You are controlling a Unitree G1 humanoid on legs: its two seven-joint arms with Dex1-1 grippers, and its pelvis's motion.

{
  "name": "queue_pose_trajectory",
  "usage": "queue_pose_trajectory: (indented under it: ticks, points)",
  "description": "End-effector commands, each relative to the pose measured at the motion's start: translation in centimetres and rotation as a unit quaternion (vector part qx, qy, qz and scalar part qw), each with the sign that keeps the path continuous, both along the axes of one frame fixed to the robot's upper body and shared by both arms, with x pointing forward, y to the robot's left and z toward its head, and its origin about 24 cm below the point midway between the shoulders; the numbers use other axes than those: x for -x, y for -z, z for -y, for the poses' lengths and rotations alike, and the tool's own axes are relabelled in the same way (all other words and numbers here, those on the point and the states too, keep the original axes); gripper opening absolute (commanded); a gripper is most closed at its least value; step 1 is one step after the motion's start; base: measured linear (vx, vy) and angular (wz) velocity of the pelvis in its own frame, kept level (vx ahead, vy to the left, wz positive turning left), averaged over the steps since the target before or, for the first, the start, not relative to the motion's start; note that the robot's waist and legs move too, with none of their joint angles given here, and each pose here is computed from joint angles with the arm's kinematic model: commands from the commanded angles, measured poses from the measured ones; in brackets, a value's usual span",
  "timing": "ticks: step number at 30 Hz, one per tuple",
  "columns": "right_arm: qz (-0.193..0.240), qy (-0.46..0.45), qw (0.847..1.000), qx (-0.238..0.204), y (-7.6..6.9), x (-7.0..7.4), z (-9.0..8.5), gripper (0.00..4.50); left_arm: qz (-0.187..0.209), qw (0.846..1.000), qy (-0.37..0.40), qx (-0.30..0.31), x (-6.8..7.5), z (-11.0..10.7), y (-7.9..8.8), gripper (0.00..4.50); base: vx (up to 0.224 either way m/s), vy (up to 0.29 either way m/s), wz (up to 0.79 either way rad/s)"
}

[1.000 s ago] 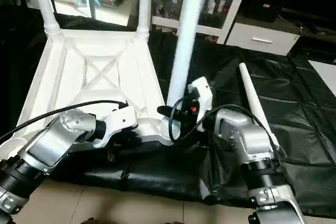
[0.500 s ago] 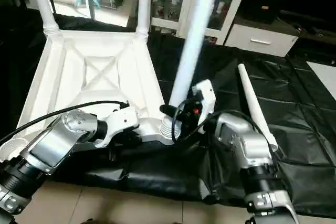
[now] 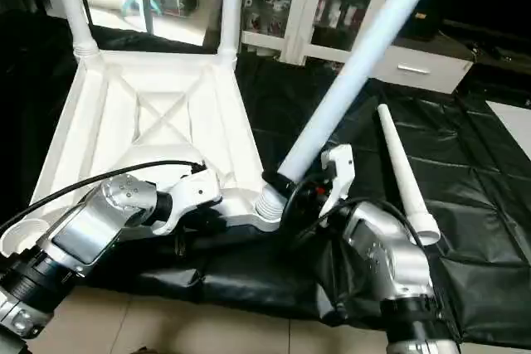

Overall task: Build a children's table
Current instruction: Insert table leg to table base

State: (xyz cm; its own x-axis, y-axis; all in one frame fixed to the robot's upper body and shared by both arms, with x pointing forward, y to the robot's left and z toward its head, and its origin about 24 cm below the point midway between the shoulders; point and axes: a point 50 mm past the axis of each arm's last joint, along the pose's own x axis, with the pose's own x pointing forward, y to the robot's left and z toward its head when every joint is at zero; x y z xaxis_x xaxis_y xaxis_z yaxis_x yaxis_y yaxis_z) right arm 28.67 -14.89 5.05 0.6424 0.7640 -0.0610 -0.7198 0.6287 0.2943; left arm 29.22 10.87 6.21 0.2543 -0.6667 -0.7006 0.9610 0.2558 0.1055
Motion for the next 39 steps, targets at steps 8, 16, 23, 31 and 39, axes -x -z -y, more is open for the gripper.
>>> queue_pose_trajectory:
  ticks: [8,16,23,31,39]
  points:
    - [-0.06,-0.042,0.991,0.115,3.1,1.6,0.3,1.86,0.021,1.0,-0.022,0.007,-0.6,-0.1,-0.4,0.03,0.0,0.0,0.0]
    - [-0.101,-0.055,0.983,0.143,4.6,2.5,0.7,1.86,0.023,0.999,-0.026,0.008,-0.7,-0.2,-0.4,0.03,0.0,0.0,0.0]
    - [-0.113,-0.003,0.986,0.12,5.1,2.1,1.1,1.86,0.023,0.999,-0.026,0.008,-0.7,-0.2,-0.4,0.03,0.0,0.0,0.0]
    - [-0.147,0.035,0.984,0.09,5.3,1.8,1.9,1.86,0.026,0.999,-0.027,0.011,-0.9,-0.2,-0.6,0.03,0.0,0.0,0.0]
    - [-0.107,-0.014,0.989,0.106,2.6,0.2,3.2,1.86,0.028,0.999,-0.023,0.01,-1.0,-0.3,-0.9,0.03,0.0,0.0,0.0]
